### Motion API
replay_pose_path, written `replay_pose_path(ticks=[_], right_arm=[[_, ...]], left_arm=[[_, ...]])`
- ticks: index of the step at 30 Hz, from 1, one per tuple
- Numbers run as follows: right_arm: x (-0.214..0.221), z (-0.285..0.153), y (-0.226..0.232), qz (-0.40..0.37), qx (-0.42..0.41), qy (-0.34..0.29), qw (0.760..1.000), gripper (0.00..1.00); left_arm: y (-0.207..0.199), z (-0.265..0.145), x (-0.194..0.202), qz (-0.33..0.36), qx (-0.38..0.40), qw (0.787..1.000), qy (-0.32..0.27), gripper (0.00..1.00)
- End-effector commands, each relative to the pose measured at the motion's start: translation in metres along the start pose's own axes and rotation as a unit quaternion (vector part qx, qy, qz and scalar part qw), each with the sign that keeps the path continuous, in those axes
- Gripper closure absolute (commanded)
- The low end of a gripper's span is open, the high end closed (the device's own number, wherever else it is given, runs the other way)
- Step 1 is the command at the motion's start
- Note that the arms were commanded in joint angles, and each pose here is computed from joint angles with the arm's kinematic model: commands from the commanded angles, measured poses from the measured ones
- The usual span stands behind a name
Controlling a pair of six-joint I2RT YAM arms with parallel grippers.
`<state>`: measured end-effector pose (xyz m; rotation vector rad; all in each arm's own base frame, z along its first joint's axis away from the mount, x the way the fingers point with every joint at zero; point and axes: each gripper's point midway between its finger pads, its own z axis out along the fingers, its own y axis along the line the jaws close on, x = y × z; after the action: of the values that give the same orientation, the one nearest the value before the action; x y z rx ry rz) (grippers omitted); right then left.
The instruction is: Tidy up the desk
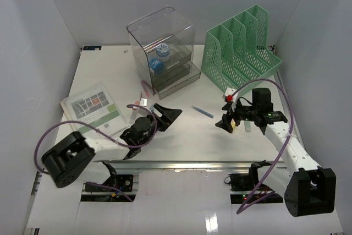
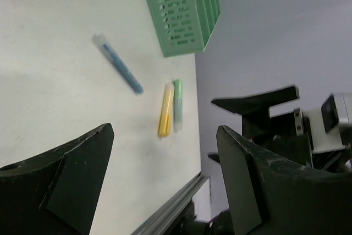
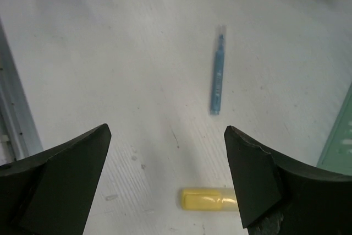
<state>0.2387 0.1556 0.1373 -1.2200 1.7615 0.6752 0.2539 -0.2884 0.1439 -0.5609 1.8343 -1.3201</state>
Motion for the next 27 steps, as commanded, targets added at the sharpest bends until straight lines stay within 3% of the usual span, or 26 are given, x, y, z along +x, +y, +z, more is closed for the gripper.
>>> replay_pose_path(ticks=[1, 6, 8, 12, 18, 27], right_arm=[[0.002, 0.012, -0.026, -0.036, 0.107, 0.095, 0.989, 0.10], [0.002, 0.051, -0.024, 0.003, 0.062, 0.129, 0.990, 0.10], [0.017, 0.074, -0.028, 0.018, 0.027, 0.170, 0.985, 0.10], [0.013, 0.100, -0.041, -0.018, 0.001, 0.178, 0.984, 0.10], [0.025, 0.126, -0.047, -0.022, -0.010, 0.192, 0.981, 0.00], [0.063, 0.135, -0.052, -0.028, 0.007, 0.235, 0.972, 0.24]], left_arm=[[0.024, -0.044, 0.005, 0.090, -0.068, 0.992, 0.063, 0.13], [-0.009, -0.077, -0.027, 0.196, -0.077, 0.976, 0.054, 0.12], [-0.036, -0.089, -0.042, 0.245, -0.074, 0.965, 0.057, 0.11], [-0.063, -0.104, -0.058, 0.313, -0.061, 0.946, 0.058, 0.11], [-0.057, -0.120, -0.084, 0.379, -0.079, 0.922, 0.016, 0.04], [-0.024, -0.138, -0.086, 0.397, -0.088, 0.913, -0.002, 0.04]])
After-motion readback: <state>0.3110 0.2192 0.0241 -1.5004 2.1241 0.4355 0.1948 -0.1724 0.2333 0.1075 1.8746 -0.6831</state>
